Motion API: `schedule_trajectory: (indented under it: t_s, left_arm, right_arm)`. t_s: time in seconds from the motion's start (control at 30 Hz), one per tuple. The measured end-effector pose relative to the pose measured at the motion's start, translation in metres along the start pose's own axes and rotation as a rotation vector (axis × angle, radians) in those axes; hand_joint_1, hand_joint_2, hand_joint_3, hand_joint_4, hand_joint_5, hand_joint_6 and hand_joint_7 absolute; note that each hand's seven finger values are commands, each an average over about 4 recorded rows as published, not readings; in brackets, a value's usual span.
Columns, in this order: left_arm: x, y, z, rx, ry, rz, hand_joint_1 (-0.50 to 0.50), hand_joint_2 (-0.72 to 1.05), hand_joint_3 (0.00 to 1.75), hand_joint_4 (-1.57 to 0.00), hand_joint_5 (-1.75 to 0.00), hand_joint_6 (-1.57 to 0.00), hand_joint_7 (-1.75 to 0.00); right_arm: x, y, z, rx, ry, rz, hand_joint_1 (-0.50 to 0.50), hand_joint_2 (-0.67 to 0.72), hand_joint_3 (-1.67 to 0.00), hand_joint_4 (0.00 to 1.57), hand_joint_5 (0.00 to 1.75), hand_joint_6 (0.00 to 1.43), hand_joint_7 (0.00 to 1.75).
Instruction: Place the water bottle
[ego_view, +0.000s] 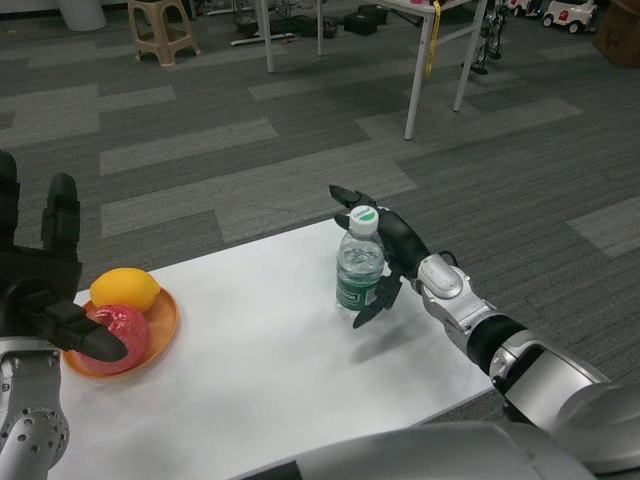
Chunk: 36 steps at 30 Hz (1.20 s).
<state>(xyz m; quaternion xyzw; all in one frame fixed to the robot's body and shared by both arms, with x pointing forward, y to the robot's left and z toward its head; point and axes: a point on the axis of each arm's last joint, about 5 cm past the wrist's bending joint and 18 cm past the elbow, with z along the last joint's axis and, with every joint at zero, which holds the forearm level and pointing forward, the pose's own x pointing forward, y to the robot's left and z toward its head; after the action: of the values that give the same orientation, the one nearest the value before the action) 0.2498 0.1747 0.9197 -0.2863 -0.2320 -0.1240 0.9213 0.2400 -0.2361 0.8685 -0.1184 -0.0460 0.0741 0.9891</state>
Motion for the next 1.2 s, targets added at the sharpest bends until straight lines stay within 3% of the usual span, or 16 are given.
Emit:
schedule_trajectory:
  t_s: [0.27, 0.5, 0.93, 1.03, 1.2]
  left_arm:
    - [0.000, 0.000, 0.000, 0.000, -0.002, 0.001, -0.48, -0.72, 0.09, 0.00, 0.00, 0.00, 0.00]
    - [-0.001, 0.001, 0.001, 0.002, -0.008, 0.007, -0.48, -0.68, 0.07, 0.00, 0.00, 0.00, 0.00]
    - [-0.003, 0.002, 0.002, 0.004, -0.012, 0.016, -0.48, -0.72, 0.00, 0.00, 0.00, 0.00, 0.00]
    - [-0.003, 0.003, 0.002, 0.006, -0.012, 0.015, -0.48, -0.72, 0.07, 0.00, 0.00, 0.00, 0.00]
    - [-0.003, 0.003, 0.003, 0.007, -0.012, 0.014, -0.48, -0.72, 0.00, 0.00, 0.00, 0.00, 0.00]
  right_arm:
    - [0.001, -0.002, 0.006, 0.012, -0.041, 0.000, -0.46, 0.34, -0.32, 0.00, 0.00, 0.00, 0.00]
    - [-0.008, -0.014, 0.015, 0.037, -0.113, -0.047, -0.46, 0.34, -0.32, 0.00, 0.00, 0.00, 0.00]
    - [-0.048, -0.043, 0.030, 0.029, -0.225, -0.215, -0.46, 0.28, -0.32, 0.00, 0.00, 0.00, 0.00]
    - [-0.056, -0.050, 0.038, 0.016, -0.265, -0.254, -0.46, 0.28, -0.32, 0.00, 0.00, 0.00, 0.00]
    - [-0.060, -0.057, 0.055, -0.001, -0.375, -0.336, -0.46, 0.31, -0.32, 0.00, 0.00, 0.00, 0.00]
